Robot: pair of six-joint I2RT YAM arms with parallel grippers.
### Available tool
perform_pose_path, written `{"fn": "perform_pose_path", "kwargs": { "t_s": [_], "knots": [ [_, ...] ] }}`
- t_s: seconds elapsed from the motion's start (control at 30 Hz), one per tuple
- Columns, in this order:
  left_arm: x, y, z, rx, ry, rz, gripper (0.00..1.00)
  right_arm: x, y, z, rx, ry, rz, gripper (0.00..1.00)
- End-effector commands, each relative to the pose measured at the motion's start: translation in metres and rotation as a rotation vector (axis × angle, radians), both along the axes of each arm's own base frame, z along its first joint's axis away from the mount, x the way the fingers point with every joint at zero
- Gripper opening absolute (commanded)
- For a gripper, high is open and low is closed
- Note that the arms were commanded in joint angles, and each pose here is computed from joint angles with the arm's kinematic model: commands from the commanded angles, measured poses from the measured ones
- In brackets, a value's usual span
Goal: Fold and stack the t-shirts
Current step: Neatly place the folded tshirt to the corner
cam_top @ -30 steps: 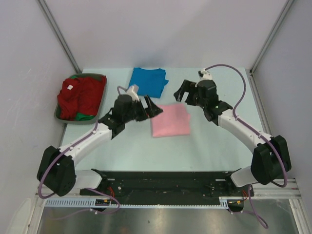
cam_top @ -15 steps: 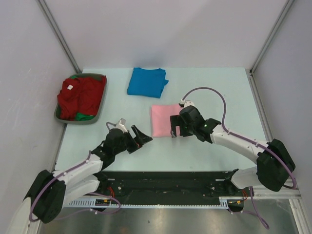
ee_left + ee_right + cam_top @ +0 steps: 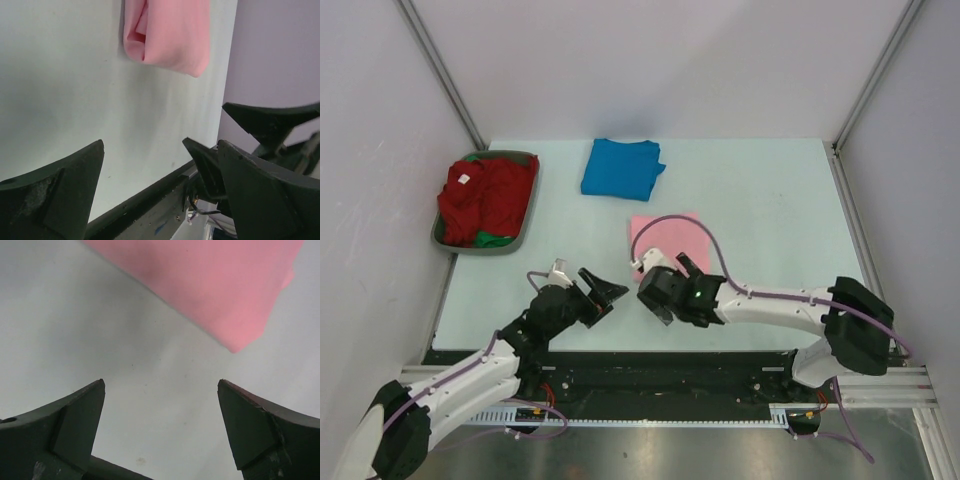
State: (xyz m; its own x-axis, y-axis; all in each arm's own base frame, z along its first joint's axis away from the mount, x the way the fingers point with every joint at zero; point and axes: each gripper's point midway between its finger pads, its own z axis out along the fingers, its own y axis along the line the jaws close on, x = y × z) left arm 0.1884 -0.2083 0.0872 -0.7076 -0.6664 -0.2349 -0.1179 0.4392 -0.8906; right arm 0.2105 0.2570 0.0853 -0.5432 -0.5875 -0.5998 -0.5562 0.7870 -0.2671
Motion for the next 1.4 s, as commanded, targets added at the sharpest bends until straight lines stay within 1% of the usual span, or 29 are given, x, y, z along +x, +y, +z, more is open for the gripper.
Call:
{"fn": "perform_pose_path", "kwargs": {
  "t_s": [0.0, 0.03, 0.07, 0.1, 0.2, 0.23, 0.27, 0.3, 0.37, 0.4, 0.43, 0.47, 0.5, 0.53, 0.57, 0.63, 0.8, 0.87, 0.93, 0.97, 1.13, 1.37],
  "knots": [
    [0.010, 0.002, 0.010, 0.039, -0.008, 0.030, 1.00, 0.004, -0.009, 0.016, -0.341, -0.229, 0.136, 0.99],
    [0.010, 0.001, 0.007, 0.061, 0.001, 0.021, 1.00, 0.001, -0.006, 0.014, -0.374, -0.249, 0.156, 1.00],
    [0.012, -0.001, 0.013, 0.067, -0.009, 0.012, 1.00, -0.002, -0.002, 0.017, -0.446, -0.297, 0.221, 1.00],
    [0.009, -0.001, 0.009, 0.094, 0.003, -0.007, 1.00, -0.002, 0.000, 0.010, -0.497, -0.308, 0.249, 1.00],
    [0.007, -0.001, 0.003, 0.158, 0.030, -0.055, 1.00, 0.000, 0.005, 0.007, -0.576, -0.354, 0.293, 1.00],
    [0.004, -0.004, 0.005, 0.156, 0.029, -0.093, 1.00, 0.001, 0.008, 0.006, -0.571, -0.364, 0.294, 1.00],
    [0.001, -0.002, -0.001, 0.186, 0.060, -0.102, 1.00, 0.003, 0.009, 0.006, -0.576, -0.383, 0.288, 1.00],
    [-0.001, -0.002, -0.002, 0.191, 0.059, -0.112, 1.00, 0.006, 0.007, 0.004, -0.612, -0.397, 0.314, 1.00],
    [-0.004, 0.001, -0.006, 0.191, 0.063, -0.113, 1.00, 0.013, 0.015, 0.003, -0.596, -0.439, 0.314, 1.00],
    [-0.005, 0.002, -0.006, 0.184, 0.059, -0.114, 1.00, 0.017, 0.012, -0.001, -0.638, -0.448, 0.343, 1.00],
    [-0.006, 0.003, -0.007, 0.180, 0.057, -0.119, 1.00, 0.021, 0.020, -0.003, -0.607, -0.475, 0.345, 1.00],
    [-0.007, 0.010, -0.013, 0.192, 0.077, -0.103, 1.00, 0.023, 0.022, -0.006, -0.609, -0.489, 0.354, 1.00],
    [-0.007, 0.013, -0.013, 0.201, 0.069, -0.105, 1.00, 0.024, 0.016, -0.014, -0.657, -0.493, 0.396, 1.00],
    [-0.007, 0.016, -0.015, 0.211, 0.075, -0.106, 1.00, 0.027, 0.026, -0.018, -0.603, -0.509, 0.397, 1.00],
    [-0.008, 0.024, -0.021, 0.232, 0.103, -0.094, 1.00, 0.027, 0.024, -0.023, -0.607, -0.507, 0.409, 1.00],
    [-0.006, 0.031, -0.023, 0.272, 0.093, -0.119, 1.00, 0.026, 0.023, -0.032, -0.610, -0.502, 0.424, 1.00],
    [-0.005, 0.048, -0.037, 0.393, 0.136, -0.170, 0.99, 0.022, 0.010, -0.046, -0.628, -0.463, 0.430, 1.00],
    [-0.003, 0.055, -0.043, 0.454, 0.177, -0.174, 1.00, 0.021, 0.005, -0.054, -0.636, -0.449, 0.445, 1.00],
    [-0.002, 0.055, -0.048, 0.461, 0.203, -0.180, 1.00, 0.021, 0.007, -0.057, -0.625, -0.442, 0.455, 1.00],
    [0.004, 0.054, -0.047, 0.451, 0.188, -0.177, 1.00, 0.023, 0.007, -0.060, -0.631, -0.435, 0.464, 1.00],
    [0.016, 0.053, -0.052, 0.406, 0.201, -0.169, 1.00, 0.034, 0.004, -0.075, -0.635, -0.399, 0.479, 0.97],
    [0.027, 0.067, -0.064, 0.398, 0.238, -0.140, 1.00, 0.059, -0.004, -0.079, -0.618, -0.381, 0.437, 0.94]
  ]
}}
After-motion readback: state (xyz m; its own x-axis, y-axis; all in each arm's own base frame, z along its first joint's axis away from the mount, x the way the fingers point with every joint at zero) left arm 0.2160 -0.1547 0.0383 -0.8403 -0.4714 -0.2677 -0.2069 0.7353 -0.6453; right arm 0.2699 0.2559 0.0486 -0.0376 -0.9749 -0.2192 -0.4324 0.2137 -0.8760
